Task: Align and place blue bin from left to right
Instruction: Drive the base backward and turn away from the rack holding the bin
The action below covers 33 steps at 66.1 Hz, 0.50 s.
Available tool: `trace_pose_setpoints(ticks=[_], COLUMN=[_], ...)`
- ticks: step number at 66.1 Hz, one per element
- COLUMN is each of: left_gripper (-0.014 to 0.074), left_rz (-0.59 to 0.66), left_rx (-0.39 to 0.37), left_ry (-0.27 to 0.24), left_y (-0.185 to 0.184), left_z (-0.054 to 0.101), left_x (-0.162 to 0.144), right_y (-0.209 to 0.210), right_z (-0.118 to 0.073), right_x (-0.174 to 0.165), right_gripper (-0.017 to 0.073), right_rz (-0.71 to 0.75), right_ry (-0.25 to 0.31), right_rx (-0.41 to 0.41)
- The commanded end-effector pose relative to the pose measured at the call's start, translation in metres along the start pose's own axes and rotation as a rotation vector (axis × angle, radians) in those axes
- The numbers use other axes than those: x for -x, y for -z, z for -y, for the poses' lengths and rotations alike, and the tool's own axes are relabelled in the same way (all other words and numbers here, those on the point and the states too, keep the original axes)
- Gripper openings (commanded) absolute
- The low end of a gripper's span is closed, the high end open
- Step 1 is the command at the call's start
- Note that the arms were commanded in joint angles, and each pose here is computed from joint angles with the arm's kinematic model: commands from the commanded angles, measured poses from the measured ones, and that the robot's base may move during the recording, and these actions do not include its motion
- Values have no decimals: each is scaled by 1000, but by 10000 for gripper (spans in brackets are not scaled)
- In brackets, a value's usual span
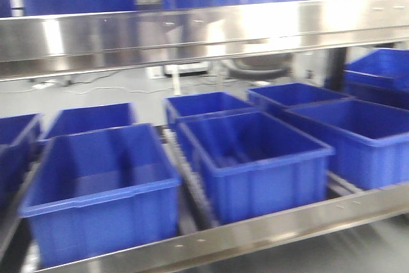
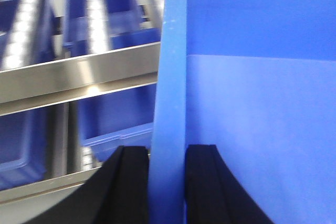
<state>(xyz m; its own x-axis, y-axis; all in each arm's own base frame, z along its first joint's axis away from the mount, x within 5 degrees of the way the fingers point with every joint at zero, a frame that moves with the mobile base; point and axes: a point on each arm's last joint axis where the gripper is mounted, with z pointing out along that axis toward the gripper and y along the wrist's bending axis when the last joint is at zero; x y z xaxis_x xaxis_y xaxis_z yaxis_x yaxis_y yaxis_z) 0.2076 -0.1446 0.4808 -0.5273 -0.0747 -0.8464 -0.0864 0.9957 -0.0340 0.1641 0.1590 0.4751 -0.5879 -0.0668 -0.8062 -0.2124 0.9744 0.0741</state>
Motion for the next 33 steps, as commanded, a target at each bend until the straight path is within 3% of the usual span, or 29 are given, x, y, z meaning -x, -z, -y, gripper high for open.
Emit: trace_pose_setpoints(ticks=[1, 33], left_gripper=[-111, -111], left_rz=[76, 76], left_rx=[-89, -89], left_ry=[17, 17], left_y=[5, 5], left_z=[7, 7], left_x=[9, 9], right_y=[8, 8], right_z=[-10, -10], right_x=[10, 10], right_gripper=[-166, -166], right_rz=[106, 106], right_ry=[-6, -6], right_rx=[129, 129])
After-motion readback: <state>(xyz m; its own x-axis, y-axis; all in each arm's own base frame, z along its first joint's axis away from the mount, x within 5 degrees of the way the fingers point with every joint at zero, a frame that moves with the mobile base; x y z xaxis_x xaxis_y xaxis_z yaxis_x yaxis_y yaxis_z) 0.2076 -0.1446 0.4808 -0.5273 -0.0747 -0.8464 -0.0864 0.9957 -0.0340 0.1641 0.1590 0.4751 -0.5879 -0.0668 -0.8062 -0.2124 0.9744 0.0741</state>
